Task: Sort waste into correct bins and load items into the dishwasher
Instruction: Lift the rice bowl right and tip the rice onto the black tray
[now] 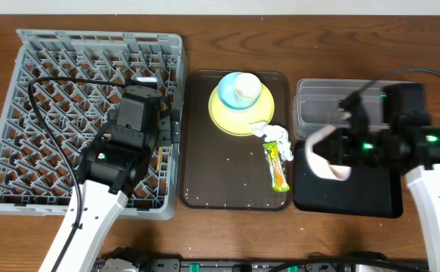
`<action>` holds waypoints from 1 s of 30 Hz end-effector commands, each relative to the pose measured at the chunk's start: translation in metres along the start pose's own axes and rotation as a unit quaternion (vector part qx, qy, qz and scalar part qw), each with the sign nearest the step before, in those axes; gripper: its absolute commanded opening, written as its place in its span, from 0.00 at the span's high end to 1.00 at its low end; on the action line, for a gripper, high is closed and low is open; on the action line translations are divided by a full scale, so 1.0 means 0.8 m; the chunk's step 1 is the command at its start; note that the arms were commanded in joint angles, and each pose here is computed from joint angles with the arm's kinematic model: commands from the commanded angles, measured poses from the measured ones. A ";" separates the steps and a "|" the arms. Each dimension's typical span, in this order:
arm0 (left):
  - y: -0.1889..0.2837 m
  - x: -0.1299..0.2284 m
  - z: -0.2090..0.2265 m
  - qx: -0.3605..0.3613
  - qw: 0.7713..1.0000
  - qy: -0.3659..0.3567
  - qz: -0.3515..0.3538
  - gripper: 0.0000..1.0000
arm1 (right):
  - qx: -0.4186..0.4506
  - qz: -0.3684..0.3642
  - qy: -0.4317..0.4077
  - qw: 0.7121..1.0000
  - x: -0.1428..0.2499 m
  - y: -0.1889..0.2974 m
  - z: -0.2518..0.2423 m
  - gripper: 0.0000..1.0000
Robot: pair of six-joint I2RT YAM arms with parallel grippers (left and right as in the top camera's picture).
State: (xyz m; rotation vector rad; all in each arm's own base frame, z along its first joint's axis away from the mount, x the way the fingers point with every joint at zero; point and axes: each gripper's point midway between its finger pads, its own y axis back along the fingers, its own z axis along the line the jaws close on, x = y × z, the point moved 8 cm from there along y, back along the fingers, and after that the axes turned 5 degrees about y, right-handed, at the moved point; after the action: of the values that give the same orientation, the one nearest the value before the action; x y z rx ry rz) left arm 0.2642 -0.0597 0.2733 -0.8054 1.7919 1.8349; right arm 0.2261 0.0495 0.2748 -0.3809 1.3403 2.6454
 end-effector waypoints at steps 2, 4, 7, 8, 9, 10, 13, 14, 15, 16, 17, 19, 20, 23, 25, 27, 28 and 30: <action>0.001 -0.002 0.000 0.003 1.000 0.006 -0.001 0.07 | -0.014 -0.023 0.021 0.999 0.005 0.019 -0.020 0.99; 0.001 -0.002 0.000 0.003 1.000 0.006 -0.001 0.08 | -0.035 -0.031 0.013 0.999 0.009 0.019 -0.029 0.99; 0.001 -0.002 0.000 0.003 1.000 0.006 -0.001 0.07 | -0.096 -0.052 -0.003 0.994 0.017 0.018 -0.043 0.99; 0.001 -0.002 0.000 0.003 1.000 0.005 -0.001 0.08 | -0.116 -0.063 -0.009 0.991 0.020 0.017 -0.049 0.99; 0.001 -0.002 0.000 0.003 1.000 0.006 -0.001 0.08 | -0.131 -0.074 -0.017 0.989 0.023 0.016 -0.055 0.99; 0.001 -0.002 0.000 0.003 1.000 0.006 -0.001 0.08 | -0.141 -0.084 -0.026 0.986 0.026 0.015 -0.062 0.99; 0.001 -0.002 0.000 0.003 1.000 0.005 -0.001 0.07 | -0.150 -0.120 -0.067 0.979 0.039 0.010 -0.095 0.99; 0.001 -0.002 0.000 0.003 1.000 0.006 -0.001 0.08 | -0.148 -0.130 -0.079 0.977 0.043 0.008 -0.105 0.99; 0.001 -0.002 0.000 0.003 1.000 0.006 -0.001 0.07 | -0.145 -0.141 -0.087 0.975 0.047 0.007 -0.115 0.99; 0.001 -0.002 0.000 0.003 1.000 0.006 -0.001 0.08 | -0.145 -0.157 -0.092 0.972 0.053 0.006 -0.125 0.99; 0.001 -0.002 0.000 0.003 1.000 0.006 -0.001 0.07 | -0.148 -0.172 -0.092 0.969 0.057 0.005 -0.132 0.99; 0.001 -0.002 0.000 0.003 1.000 0.005 -0.001 0.07 | -0.157 -0.202 -0.096 0.962 0.067 0.005 -0.145 0.99; 0.001 -0.002 0.000 0.003 1.000 0.006 -0.001 0.07 | -0.163 -0.219 -0.103 0.957 0.073 0.004 -0.151 0.99; 0.001 -0.002 0.000 0.003 1.000 0.006 -0.001 0.08 | -0.179 -0.259 -0.130 0.940 0.086 0.004 -0.165 0.99; 0.001 -0.002 0.000 0.003 1.000 0.006 -0.001 0.08 | -0.194 -0.286 -0.138 0.928 0.092 0.002 -0.170 0.99; 0.001 -0.002 0.000 0.003 1.000 0.006 -0.001 0.08 | -0.216 -0.307 -0.136 0.917 0.097 -0.003 -0.172 0.99; 0.001 -0.002 0.000 0.003 1.000 0.006 -0.001 0.08 | -0.225 -0.313 -0.135 0.913 0.099 -0.006 -0.171 0.99; 0.001 -0.002 0.000 0.003 1.000 0.006 -0.001 0.08 | -0.239 -0.322 -0.131 0.907 0.101 -0.010 -0.171 0.99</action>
State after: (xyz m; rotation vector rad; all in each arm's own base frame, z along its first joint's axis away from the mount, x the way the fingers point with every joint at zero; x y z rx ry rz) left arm 0.2642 -0.0597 0.2733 -0.8057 1.7918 1.8346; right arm 0.1728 -0.0586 0.1594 -0.2966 0.5420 2.3293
